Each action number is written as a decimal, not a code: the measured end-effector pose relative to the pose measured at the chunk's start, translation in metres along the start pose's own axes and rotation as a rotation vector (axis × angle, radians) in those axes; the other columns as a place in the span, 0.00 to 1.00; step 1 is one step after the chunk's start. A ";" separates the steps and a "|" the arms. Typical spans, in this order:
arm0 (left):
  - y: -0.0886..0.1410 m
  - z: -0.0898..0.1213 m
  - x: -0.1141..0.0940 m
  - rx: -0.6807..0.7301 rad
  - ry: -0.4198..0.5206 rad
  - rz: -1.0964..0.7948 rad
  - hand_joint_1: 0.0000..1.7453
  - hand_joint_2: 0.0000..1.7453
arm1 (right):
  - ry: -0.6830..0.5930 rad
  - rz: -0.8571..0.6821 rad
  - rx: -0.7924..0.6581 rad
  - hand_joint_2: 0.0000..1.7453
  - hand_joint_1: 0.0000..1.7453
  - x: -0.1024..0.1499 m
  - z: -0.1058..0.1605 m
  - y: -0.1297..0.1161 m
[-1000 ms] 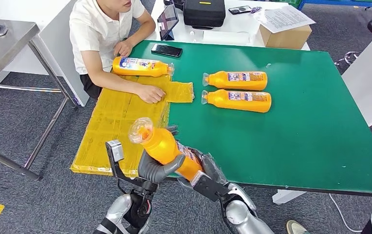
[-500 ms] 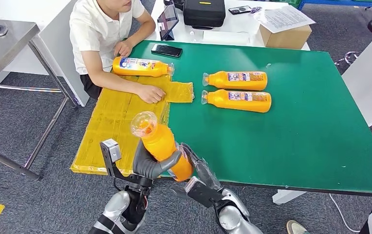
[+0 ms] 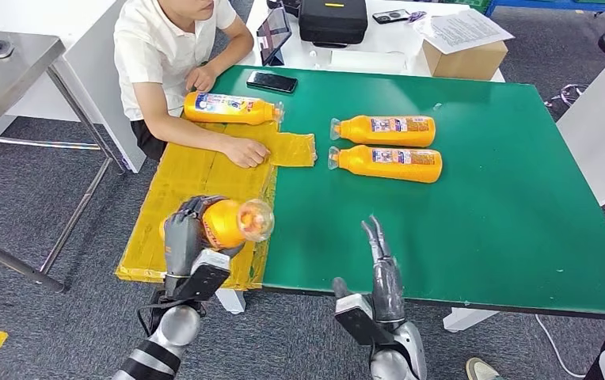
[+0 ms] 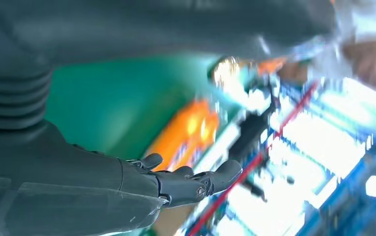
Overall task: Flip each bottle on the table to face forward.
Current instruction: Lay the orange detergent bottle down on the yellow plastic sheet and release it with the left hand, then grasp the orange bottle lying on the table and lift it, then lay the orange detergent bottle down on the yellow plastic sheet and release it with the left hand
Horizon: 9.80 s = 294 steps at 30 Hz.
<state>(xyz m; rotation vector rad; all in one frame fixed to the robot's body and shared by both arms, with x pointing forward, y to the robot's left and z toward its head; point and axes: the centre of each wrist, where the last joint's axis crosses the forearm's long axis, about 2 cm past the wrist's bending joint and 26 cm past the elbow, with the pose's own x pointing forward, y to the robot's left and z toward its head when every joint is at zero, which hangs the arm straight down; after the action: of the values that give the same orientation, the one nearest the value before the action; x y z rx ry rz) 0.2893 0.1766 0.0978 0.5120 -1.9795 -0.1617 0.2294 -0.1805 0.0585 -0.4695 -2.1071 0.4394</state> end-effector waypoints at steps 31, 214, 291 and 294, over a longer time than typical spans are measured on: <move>-0.003 -0.069 -0.059 -0.824 0.337 -0.206 0.00 1.00 | 0.052 -0.072 -0.165 1.00 0.00 -0.011 -0.013 -0.022; -0.050 0.040 0.050 -0.263 0.444 1.217 1.00 1.00 | 0.088 -0.360 0.590 0.00 0.00 0.017 -0.006 0.057; 0.006 -0.061 -0.073 -0.721 0.128 -0.465 0.00 1.00 | 0.129 -0.160 -0.478 1.00 0.00 0.019 -0.015 -0.031; 0.005 -0.063 -0.072 -0.733 0.162 -0.440 0.00 1.00 | 0.132 -0.160 -0.474 1.00 0.00 0.018 -0.014 -0.031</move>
<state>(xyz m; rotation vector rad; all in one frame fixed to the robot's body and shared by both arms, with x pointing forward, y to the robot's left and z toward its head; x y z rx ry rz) 0.3703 0.2186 0.0686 0.4420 -1.4821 -1.0399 0.2268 -0.1966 0.0935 -0.5751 -2.0952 -0.1876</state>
